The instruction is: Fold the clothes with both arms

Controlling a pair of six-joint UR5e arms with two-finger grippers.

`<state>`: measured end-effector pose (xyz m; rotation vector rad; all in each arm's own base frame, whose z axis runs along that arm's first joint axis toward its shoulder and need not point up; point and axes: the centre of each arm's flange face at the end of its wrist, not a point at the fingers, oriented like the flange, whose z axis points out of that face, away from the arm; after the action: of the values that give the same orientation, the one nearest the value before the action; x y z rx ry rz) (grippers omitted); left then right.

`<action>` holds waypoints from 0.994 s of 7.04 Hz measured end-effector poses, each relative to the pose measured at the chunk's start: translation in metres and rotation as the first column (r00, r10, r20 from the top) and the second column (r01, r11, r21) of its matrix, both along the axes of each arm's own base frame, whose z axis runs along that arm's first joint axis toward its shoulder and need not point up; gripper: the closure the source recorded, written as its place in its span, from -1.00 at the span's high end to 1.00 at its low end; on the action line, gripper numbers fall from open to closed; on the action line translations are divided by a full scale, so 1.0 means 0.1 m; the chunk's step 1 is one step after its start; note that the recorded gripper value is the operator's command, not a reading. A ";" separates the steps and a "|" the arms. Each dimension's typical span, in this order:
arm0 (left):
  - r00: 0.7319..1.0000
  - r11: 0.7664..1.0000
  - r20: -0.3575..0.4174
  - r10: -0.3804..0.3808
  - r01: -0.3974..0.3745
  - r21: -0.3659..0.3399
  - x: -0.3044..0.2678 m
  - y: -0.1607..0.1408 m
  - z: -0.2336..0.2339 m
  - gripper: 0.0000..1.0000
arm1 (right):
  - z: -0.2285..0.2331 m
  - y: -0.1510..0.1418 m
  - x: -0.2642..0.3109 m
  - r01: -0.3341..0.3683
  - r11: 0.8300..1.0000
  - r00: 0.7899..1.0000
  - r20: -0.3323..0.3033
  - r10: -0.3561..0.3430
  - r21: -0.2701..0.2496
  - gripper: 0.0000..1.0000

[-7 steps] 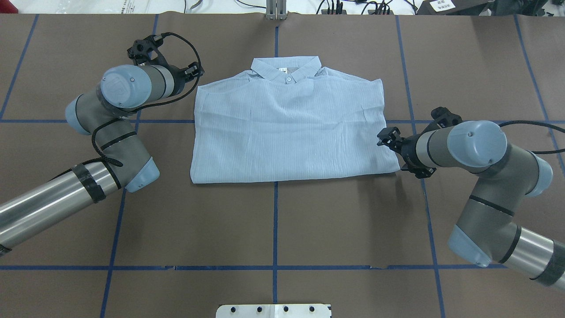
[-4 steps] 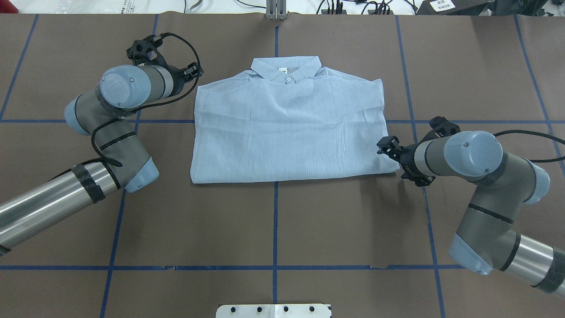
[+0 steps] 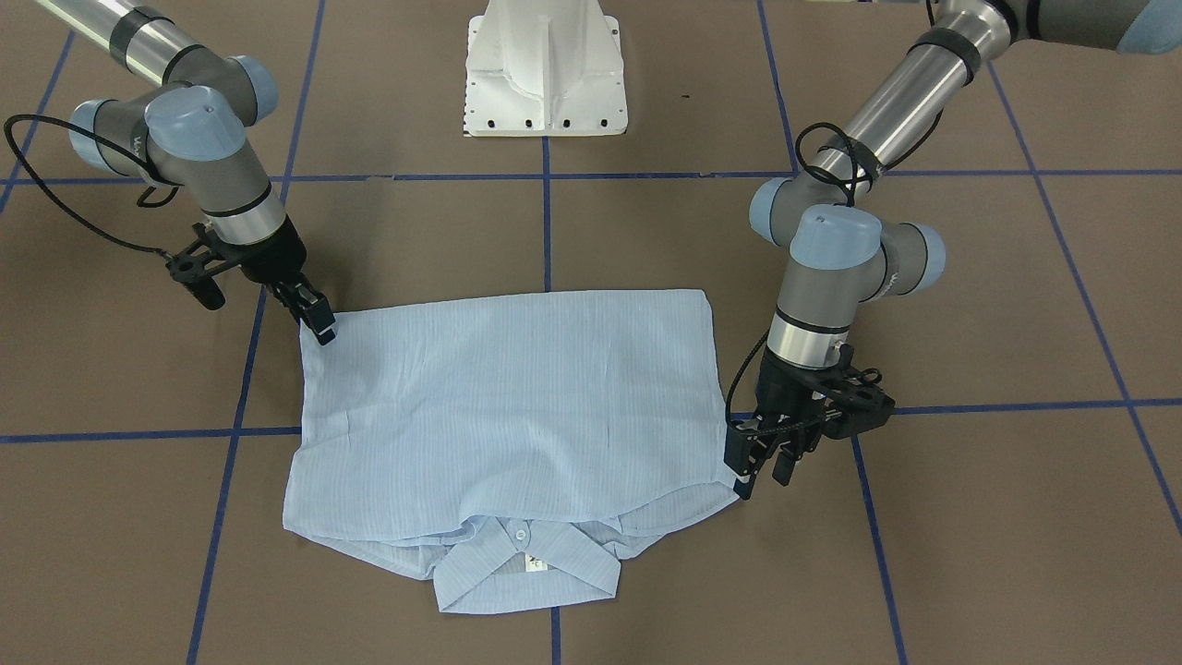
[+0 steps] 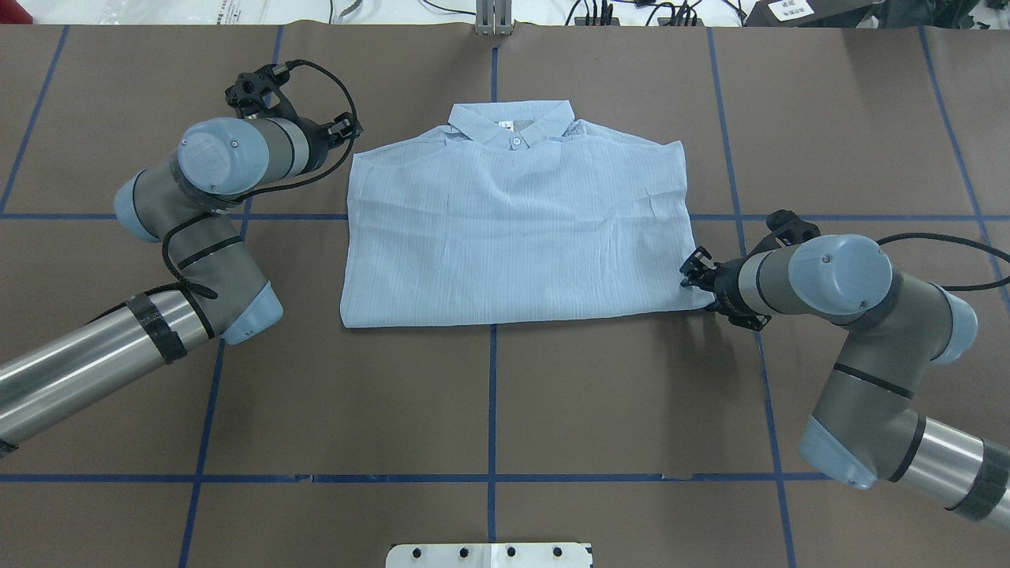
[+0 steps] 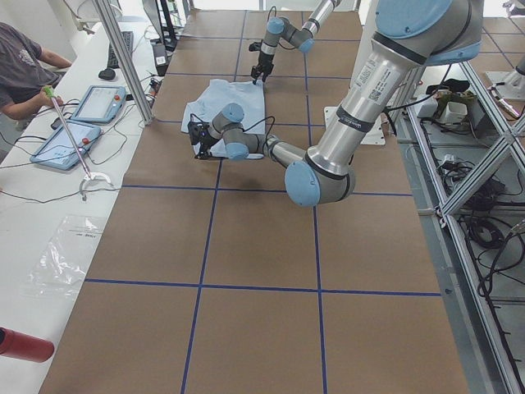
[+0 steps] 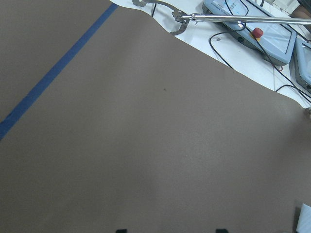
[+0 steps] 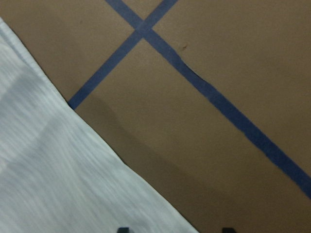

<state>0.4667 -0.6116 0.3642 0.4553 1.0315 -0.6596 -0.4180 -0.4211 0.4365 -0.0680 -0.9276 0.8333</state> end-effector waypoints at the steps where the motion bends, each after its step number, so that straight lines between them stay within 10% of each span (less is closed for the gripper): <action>1: 1.000 1.000 0.001 0.000 0.000 0.000 0.00 0.00 0.01 0.36 | 0.00 0.00 0.01 0.005 1.000 1.000 0.002 -0.005 0.000 -1.00; 4: 1.000 1.000 0.001 0.000 0.000 -0.002 0.00 0.01 0.03 0.35 | -0.12 0.11 0.16 0.013 1.000 1.000 0.026 -0.013 0.010 -1.00; 7: 0.999 1.000 -0.035 0.011 -0.010 0.025 -0.04 0.11 -0.21 0.35 | -0.48 1.12 0.39 0.160 0.987 0.980 0.123 -0.156 -0.020 -1.00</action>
<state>0.4628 -0.6006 0.3430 0.4606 1.0756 -0.6482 -0.3789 -0.3086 0.3882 -0.2176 -1.0096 0.7010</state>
